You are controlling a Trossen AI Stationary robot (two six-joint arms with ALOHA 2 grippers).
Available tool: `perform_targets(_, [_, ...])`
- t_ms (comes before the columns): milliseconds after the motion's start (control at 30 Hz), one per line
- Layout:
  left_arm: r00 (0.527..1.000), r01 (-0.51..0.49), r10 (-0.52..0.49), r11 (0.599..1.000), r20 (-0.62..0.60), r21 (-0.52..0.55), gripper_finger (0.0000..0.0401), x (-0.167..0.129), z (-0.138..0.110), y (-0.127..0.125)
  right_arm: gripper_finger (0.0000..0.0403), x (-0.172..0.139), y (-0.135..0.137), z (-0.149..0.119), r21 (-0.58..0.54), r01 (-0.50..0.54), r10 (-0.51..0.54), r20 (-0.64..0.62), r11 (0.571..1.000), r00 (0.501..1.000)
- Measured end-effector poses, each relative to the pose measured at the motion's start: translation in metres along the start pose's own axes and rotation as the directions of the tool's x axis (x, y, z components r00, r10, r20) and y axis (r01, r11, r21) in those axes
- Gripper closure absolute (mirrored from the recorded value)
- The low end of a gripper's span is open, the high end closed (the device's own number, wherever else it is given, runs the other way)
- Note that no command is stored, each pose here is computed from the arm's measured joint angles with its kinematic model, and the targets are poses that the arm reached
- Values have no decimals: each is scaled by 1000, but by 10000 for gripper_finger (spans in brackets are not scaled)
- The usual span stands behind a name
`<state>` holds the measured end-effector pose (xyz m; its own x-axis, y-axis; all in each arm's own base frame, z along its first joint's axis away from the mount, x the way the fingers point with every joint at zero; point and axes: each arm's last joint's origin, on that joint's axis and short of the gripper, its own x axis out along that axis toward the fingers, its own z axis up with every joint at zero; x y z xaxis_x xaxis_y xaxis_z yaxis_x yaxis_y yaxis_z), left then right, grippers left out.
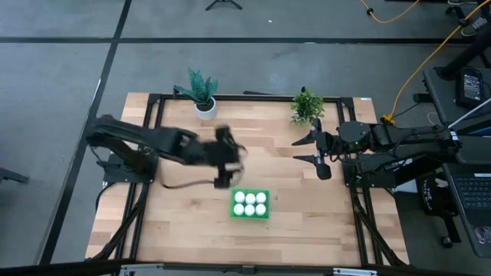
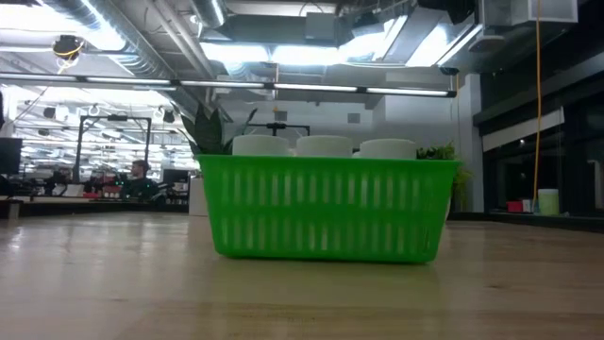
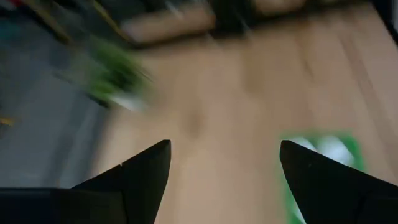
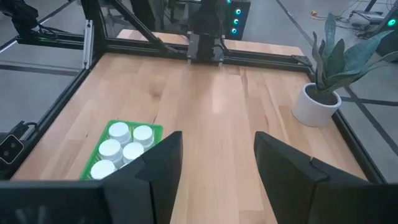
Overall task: Pick and place pill bottles into a basket
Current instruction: Return to Home Position
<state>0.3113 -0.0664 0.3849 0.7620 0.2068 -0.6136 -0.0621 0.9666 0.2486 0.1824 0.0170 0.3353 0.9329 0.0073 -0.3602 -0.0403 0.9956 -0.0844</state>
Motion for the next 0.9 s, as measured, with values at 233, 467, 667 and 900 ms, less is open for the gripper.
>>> perform_targets(233, [896, -221, 270, 960, 353, -173, 107, -122, 7, 57, 202, -10, -5, 2, -45, 26, -24, 33, 999, 999])
perform_targets(467, [871, -276, 377, 906, 314, -322, 107, -194, -46, 91, 202, -45, -25, -41, 76, 177, -185, 118, 981, 976])
perform_targets(667, [896, -334, 408, 879, 173, -341, 107, -175, -111, 89, 202, -60, -23, -104, 256, 196, -264, 266, 947, 927])
perform_targets(900, [905, -17, 228, 863, 360, -505, 107, -130, -209, 68, 202, -58, -17, -140, 300, 154, -257, 344, 941, 903])
